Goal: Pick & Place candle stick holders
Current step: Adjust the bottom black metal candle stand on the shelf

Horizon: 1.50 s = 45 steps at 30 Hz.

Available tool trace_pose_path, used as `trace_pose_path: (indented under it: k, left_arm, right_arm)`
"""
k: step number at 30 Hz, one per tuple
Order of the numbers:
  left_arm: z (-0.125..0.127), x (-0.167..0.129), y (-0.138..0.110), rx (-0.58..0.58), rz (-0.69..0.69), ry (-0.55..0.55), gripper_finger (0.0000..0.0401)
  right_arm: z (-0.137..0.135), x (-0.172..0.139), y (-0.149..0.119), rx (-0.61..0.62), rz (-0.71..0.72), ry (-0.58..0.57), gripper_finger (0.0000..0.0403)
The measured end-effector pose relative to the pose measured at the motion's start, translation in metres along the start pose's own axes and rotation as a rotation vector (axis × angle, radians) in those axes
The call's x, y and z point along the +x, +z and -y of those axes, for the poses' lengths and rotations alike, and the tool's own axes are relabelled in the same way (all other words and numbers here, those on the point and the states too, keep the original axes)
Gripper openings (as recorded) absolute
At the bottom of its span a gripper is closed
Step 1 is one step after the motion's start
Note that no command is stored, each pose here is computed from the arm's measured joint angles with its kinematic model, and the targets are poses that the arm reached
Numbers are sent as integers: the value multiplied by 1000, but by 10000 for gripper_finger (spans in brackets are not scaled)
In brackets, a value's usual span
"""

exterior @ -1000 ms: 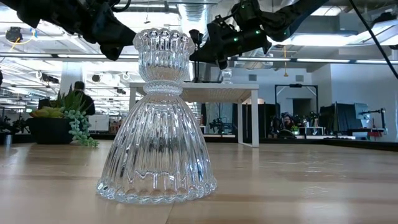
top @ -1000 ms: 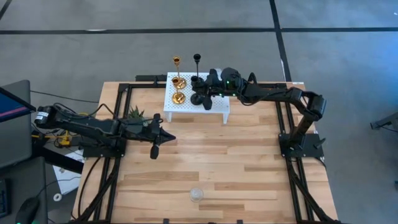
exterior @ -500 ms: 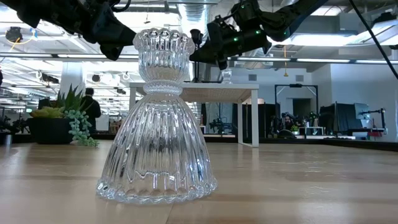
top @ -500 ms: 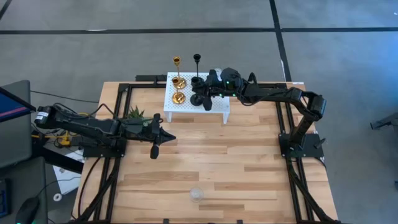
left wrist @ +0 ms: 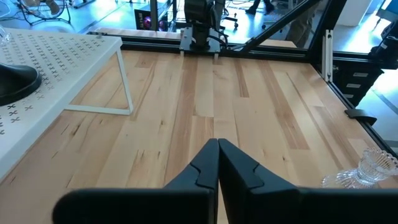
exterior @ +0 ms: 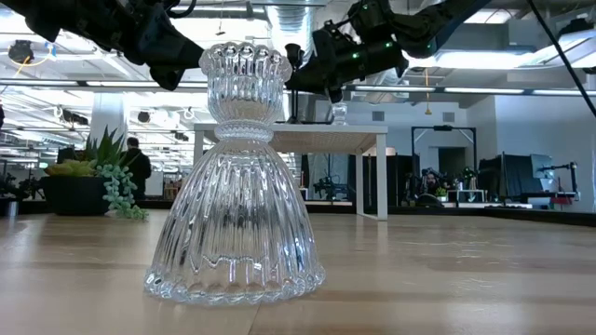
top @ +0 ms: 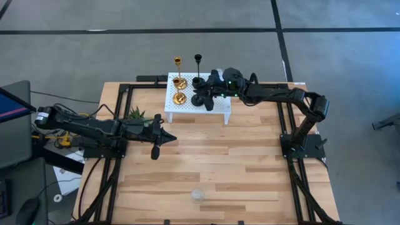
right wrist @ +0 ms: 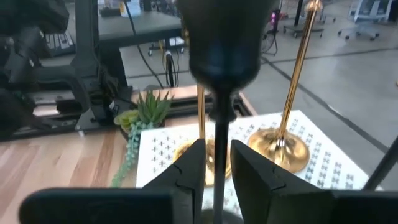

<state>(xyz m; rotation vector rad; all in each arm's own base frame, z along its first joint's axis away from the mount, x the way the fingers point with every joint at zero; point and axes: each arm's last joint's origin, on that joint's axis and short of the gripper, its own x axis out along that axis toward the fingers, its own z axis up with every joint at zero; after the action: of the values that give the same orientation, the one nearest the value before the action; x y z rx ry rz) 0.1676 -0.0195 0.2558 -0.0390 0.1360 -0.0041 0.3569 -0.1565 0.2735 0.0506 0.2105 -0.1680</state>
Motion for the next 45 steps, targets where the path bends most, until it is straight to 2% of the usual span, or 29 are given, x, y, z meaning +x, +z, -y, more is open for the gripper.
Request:
trace_pose_path:
  k: [13,19,27,32,35,38,45]
  left_arm:
    - [0,0,0,0,0,0,5]
    - [0,0,0,0,0,0,9]
    - [0,0,0,0,0,0,5]
    - [0,0,0,0,0,0,9]
    - [0,0,0,0,0,0,7]
    - [0,0,0,0,0,0,5]
    - [0,0,0,0,0,0,9]
  right_arm:
    - [-9,-35,29,-12,2,1,68]
    - [-21,-54,44,-40,10,20,68]
    - [-37,-62,51,-79,8,61,68]
    - [-41,-67,43,-56,-102,76,63]
    - [-41,-66,34,-42,-178,58,44]
    - [-39,-58,18,-61,-241,41,10]
    - [-34,-29,-12,-71,-333,12,2]
